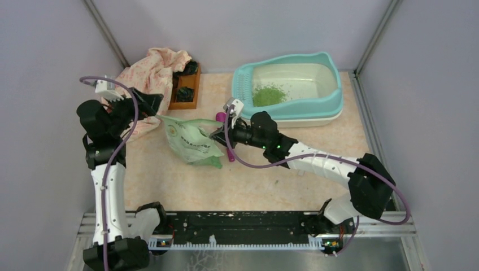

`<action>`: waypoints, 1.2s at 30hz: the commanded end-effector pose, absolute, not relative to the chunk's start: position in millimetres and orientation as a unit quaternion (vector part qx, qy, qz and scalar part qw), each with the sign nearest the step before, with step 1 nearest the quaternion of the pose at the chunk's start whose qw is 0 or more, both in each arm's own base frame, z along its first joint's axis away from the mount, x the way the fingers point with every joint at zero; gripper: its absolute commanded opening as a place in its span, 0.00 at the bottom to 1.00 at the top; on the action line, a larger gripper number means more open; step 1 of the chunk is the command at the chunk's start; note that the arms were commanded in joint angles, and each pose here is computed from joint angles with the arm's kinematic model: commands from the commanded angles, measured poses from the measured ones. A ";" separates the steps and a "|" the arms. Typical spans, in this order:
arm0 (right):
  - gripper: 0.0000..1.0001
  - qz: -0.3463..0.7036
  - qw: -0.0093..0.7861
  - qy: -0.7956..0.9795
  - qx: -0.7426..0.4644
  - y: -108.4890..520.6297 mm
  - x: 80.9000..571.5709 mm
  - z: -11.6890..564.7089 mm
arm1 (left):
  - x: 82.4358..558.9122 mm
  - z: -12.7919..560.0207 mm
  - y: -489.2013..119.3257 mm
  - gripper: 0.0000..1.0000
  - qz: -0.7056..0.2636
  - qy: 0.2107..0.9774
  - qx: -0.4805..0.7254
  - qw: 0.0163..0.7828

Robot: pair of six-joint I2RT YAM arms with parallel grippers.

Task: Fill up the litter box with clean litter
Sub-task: Adjust the cat litter bag at the center of the board.

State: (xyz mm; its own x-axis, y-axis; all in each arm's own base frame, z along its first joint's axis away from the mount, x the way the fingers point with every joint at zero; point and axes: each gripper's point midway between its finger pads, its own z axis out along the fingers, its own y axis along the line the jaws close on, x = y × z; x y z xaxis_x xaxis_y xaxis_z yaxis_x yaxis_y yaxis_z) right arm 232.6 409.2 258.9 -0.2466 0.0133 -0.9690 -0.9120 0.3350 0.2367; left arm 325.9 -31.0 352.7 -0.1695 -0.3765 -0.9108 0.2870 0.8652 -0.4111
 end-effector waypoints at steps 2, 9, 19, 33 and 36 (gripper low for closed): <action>0.03 0.427 0.542 0.651 -0.316 384.6 255.8 300.4 | 312.7 386.8 -14.8 0.99 -0.232 0.715 -0.114 0.650; 0.45 0.391 0.522 0.654 -0.382 372.3 247.3 312.4 | 283.7 403.4 -25.5 0.99 -0.265 0.722 -0.160 0.618; 0.61 0.359 0.492 0.692 -0.388 379.6 293.8 300.5 | 274.7 403.4 -34.8 0.99 -0.283 0.726 -0.150 0.608; 0.61 0.423 0.425 0.691 -0.404 426.2 321.6 286.3 | 274.2 397.1 -39.0 0.99 -0.290 0.733 -0.138 0.600; 0.61 0.435 0.406 0.692 -0.409 440.4 327.0 282.6 | 275.1 394.2 -39.4 0.99 -0.291 0.734 -0.137 0.598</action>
State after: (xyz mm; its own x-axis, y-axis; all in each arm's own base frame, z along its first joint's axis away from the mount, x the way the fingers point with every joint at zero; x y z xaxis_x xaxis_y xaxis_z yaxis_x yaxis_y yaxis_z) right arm 324.2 418.5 248.3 -0.3648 -0.2652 -0.8925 -0.8907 0.3789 0.2514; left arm 278.2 -35.1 394.0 -0.2386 -0.5590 -0.7941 0.1242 0.7934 -0.5959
